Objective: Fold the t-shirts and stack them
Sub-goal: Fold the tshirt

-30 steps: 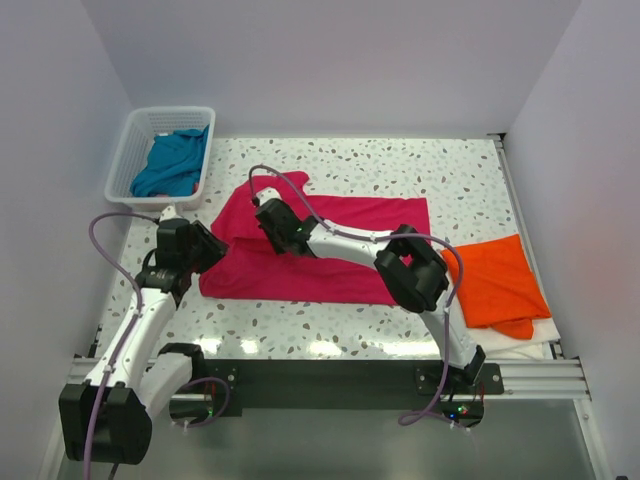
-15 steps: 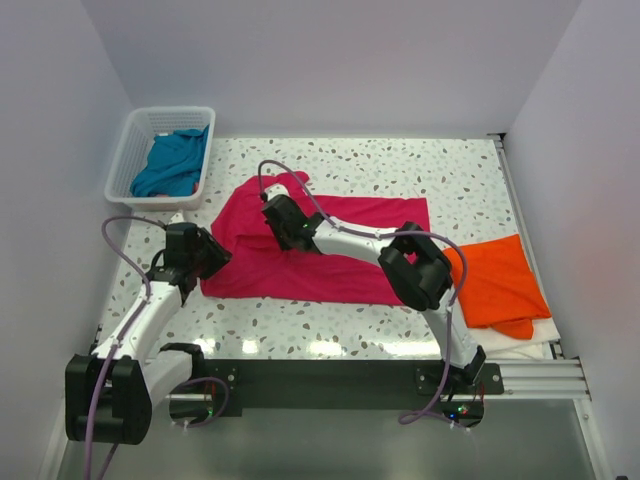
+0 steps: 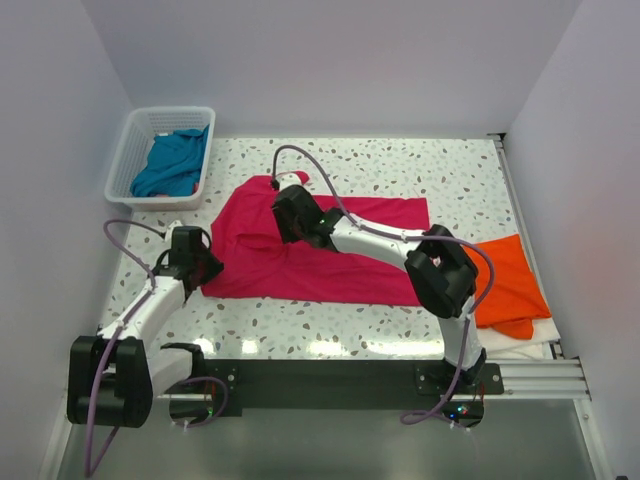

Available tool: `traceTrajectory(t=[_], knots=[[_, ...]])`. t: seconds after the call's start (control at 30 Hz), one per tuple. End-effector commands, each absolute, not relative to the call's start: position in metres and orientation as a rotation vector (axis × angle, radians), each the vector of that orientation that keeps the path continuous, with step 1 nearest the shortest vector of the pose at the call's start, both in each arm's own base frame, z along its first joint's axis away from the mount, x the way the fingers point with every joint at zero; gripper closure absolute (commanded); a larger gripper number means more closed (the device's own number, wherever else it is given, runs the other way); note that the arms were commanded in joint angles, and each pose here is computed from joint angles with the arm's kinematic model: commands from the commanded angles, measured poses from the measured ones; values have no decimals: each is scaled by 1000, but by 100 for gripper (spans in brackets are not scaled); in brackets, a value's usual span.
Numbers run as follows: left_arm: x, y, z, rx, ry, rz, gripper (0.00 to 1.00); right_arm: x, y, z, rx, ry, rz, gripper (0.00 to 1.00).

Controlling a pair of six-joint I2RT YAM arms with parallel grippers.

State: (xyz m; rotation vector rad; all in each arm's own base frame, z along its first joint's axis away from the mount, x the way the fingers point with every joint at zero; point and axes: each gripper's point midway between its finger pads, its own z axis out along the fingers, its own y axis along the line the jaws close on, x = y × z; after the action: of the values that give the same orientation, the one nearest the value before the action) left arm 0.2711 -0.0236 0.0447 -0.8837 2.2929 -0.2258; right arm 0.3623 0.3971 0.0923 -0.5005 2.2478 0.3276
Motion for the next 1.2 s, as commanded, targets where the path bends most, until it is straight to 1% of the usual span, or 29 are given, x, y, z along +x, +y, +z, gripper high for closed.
traceTrajectory(t=[0.0, 0.03, 0.1, 0.17, 0.2, 0.37, 0.57, 1.0, 1.17], knots=[[276, -13, 43, -943, 2259, -169, 73, 347, 438, 134, -506, 2135, 540, 64], [277, -12, 41, -949, 2264, -158, 75, 342, 447, 134, -528, 2134, 573, 67], [277, -10, 38, -958, 2271, -145, 78, 332, 462, 120, -576, 2146, 593, 69], [278, -9, 36, -967, 2274, -134, 78, 327, 474, 118, -598, 2141, 623, 72], [278, -9, 35, -971, 2278, -130, 79, 325, 479, 106, -611, 2158, 628, 73], [279, -10, 30, -984, 2298, -127, 81, 326, 495, 92, -631, 2174, 664, 74], [279, -8, 27, -985, 2305, -115, 82, 333, 498, 78, -651, 2187, 621, 74], [281, -8, 29, -982, 2308, -116, 83, 361, 486, 68, -628, 2180, 458, 74], [281, -7, 29, -978, 2309, -114, 83, 365, 480, 70, -618, 2169, 442, 74]])
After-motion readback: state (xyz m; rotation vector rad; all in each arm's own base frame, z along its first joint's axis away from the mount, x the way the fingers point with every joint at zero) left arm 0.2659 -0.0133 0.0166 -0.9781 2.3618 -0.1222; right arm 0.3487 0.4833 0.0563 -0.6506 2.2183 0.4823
